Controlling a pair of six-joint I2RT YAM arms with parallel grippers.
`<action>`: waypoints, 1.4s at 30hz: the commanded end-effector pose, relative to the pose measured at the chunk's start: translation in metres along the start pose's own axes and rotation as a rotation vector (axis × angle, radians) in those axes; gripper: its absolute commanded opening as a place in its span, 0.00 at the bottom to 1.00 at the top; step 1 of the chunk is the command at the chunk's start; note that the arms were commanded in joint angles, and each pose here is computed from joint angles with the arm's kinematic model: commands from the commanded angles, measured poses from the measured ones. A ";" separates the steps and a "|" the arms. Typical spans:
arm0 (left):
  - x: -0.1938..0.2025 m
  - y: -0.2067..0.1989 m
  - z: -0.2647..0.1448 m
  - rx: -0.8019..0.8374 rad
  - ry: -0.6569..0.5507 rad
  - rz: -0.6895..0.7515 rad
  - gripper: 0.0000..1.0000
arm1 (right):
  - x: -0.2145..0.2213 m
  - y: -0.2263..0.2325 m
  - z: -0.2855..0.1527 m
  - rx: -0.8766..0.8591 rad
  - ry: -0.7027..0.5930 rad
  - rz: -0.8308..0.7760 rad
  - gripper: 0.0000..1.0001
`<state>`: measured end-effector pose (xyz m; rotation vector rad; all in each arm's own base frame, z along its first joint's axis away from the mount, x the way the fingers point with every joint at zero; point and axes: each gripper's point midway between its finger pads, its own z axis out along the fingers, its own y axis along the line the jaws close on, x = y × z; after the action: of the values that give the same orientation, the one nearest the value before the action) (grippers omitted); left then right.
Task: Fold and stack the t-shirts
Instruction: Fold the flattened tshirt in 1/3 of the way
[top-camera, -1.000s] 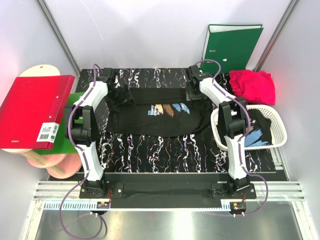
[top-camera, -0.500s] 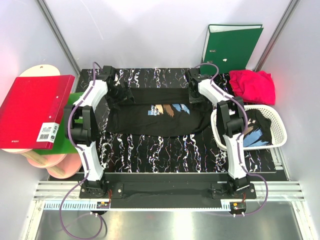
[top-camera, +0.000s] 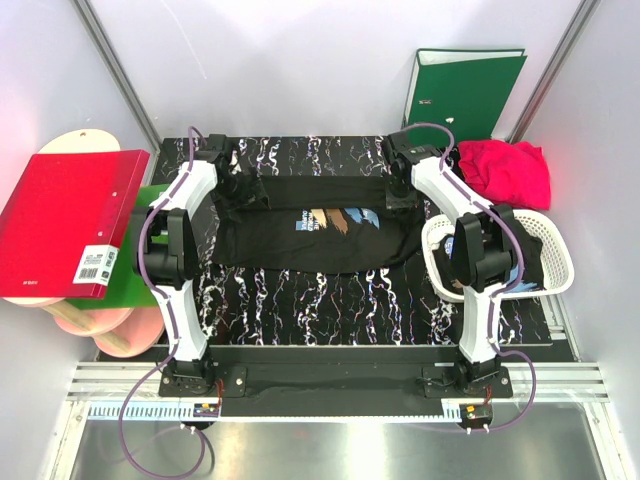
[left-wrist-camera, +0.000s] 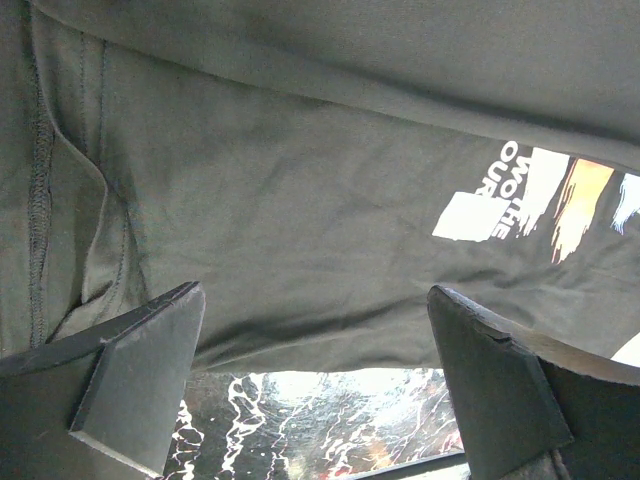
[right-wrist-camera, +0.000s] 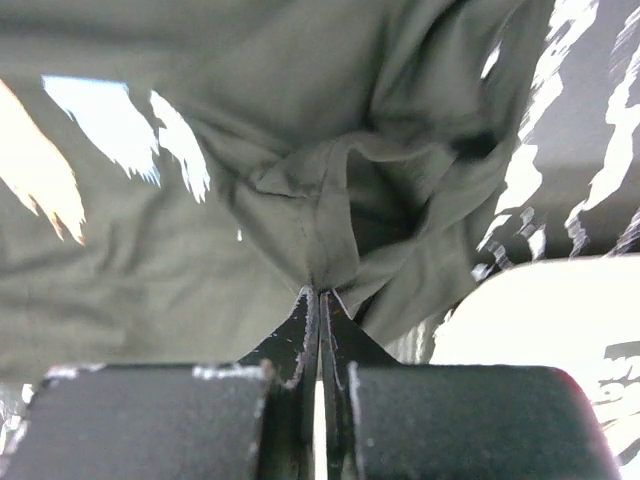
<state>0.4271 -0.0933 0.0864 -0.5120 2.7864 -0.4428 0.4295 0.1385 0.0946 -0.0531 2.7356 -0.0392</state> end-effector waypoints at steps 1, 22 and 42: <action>-0.012 -0.014 -0.009 0.039 -0.040 0.031 0.99 | 0.038 0.009 -0.005 -0.067 0.165 0.004 0.00; -0.011 -0.011 -0.009 0.021 -0.037 0.042 0.99 | -0.047 0.008 0.028 -0.017 0.000 0.038 0.85; -0.011 -0.011 -0.004 0.018 -0.026 0.040 0.99 | -0.003 -0.006 0.026 0.045 0.138 0.039 0.00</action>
<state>0.4256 -0.0941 0.0836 -0.4907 2.8055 -0.4352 0.4625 0.1369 0.0305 -0.0112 2.8840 -0.1072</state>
